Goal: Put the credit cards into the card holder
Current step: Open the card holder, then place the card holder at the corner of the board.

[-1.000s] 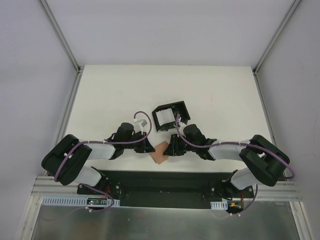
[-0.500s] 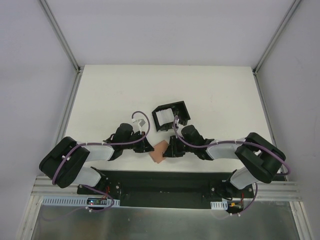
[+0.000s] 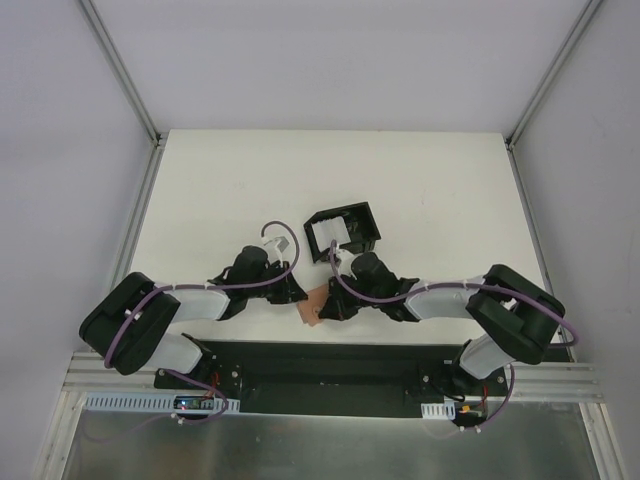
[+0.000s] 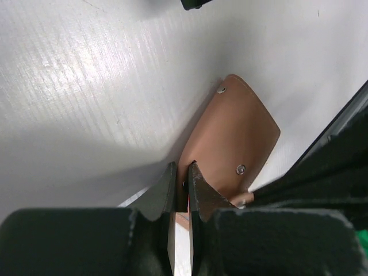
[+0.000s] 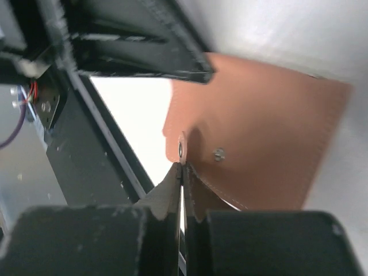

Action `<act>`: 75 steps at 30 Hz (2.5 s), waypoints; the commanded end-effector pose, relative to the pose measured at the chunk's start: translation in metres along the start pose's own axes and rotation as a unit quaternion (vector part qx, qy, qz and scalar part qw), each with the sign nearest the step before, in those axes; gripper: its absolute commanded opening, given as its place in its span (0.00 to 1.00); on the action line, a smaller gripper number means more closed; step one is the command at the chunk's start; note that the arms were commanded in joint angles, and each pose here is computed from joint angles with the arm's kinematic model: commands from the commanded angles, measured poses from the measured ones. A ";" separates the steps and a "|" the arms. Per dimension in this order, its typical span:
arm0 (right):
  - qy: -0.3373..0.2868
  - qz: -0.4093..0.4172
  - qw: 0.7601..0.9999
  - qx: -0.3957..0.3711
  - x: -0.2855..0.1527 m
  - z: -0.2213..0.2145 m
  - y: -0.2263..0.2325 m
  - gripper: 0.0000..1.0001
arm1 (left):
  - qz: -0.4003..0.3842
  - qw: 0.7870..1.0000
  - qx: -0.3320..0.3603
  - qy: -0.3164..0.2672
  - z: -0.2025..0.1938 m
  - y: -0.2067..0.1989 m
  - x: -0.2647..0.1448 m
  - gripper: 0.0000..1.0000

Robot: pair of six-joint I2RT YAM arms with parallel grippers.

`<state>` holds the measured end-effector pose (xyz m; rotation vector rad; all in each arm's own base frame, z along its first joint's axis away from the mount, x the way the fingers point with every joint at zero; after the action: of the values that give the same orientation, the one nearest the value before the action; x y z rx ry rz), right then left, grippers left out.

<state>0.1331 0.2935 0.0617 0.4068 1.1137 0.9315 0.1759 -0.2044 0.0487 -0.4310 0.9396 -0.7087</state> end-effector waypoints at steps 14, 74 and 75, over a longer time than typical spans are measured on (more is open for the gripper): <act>0.104 0.045 0.989 -0.100 -0.019 -0.051 0.012 0.28 | 0.086 0.996 -0.038 -0.004 -0.004 0.019 -0.004 0.00; -0.102 -0.139 0.941 0.293 -0.035 0.025 0.003 0.59 | 0.115 0.991 0.012 -0.069 0.035 -0.033 -0.099 0.99; -0.098 -0.138 0.940 0.296 -0.032 0.025 0.002 0.59 | 0.116 0.991 0.010 -0.069 0.034 -0.032 -0.099 0.99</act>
<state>0.1324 0.2543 0.0783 0.7116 1.2521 0.2813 0.1573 -0.1590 0.1524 -0.3662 0.8170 -0.4908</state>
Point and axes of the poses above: each gripper's point midway between its finger pads, its own x axis out along the fingers, its own y axis along the line the jaws close on, z = x × y, the point moved 5 cm from there along -x, back along the fingers, and after that the axes turned 8 degrees about x, right-handed, at the moved point
